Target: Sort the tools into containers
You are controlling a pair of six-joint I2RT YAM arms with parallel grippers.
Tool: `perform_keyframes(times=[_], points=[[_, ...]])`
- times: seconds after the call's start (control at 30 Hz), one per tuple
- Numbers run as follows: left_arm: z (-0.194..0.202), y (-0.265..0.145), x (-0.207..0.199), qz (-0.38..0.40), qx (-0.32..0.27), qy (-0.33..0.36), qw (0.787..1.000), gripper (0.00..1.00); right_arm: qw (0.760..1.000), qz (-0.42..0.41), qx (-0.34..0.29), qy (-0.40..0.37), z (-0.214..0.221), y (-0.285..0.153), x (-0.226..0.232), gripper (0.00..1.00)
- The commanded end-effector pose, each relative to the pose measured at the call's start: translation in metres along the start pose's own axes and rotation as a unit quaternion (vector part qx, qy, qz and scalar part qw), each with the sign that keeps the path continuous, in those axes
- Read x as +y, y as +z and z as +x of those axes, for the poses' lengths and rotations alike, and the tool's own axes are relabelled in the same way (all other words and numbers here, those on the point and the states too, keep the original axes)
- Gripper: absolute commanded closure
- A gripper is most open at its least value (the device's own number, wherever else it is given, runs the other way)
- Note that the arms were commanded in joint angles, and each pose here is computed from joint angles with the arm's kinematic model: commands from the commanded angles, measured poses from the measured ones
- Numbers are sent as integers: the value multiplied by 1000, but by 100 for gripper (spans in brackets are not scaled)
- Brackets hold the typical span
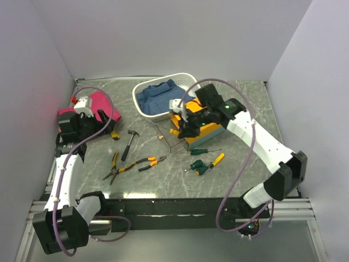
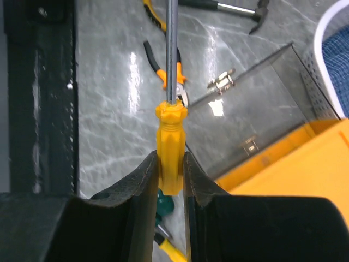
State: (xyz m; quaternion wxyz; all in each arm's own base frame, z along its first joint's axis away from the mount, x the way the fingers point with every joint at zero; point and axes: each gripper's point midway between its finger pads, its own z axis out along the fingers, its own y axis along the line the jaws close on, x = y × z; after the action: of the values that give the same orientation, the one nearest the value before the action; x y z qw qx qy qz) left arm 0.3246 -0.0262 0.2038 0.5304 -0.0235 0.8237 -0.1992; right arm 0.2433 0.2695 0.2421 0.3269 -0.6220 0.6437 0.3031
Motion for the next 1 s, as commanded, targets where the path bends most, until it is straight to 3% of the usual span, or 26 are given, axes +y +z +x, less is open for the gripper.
perform_keyframes(times=[0.0,0.13,0.4,0.5,0.6,0.63,0.7,0.83,0.97], points=[[-13,-7,-13,21,-27,0,999,17,998,18,-21,64,-27,23,-24,100],[-14,-11,-17,24,-31,-5,999,17,992,46,-6,118,-21,43,-41,100],[-13,-9,-18,29,-35,-19,999,17,985,100,51,128,11,45,-58,100],[-17,-7,-18,32,-39,-18,999,17,983,108,67,135,25,44,-54,89],[-20,-4,-19,35,-42,-20,998,17,983,109,75,125,29,38,-48,69],[-21,-4,-19,37,-43,-20,998,17,982,116,79,124,31,36,-49,57],[-21,-2,-19,38,-36,-22,998,17,978,144,92,123,35,27,-54,47],[-29,-1,-19,38,-43,-14,998,17,975,160,105,114,34,12,-54,43],[-28,3,-20,43,-41,-22,998,17,980,157,74,96,22,-2,-41,43]])
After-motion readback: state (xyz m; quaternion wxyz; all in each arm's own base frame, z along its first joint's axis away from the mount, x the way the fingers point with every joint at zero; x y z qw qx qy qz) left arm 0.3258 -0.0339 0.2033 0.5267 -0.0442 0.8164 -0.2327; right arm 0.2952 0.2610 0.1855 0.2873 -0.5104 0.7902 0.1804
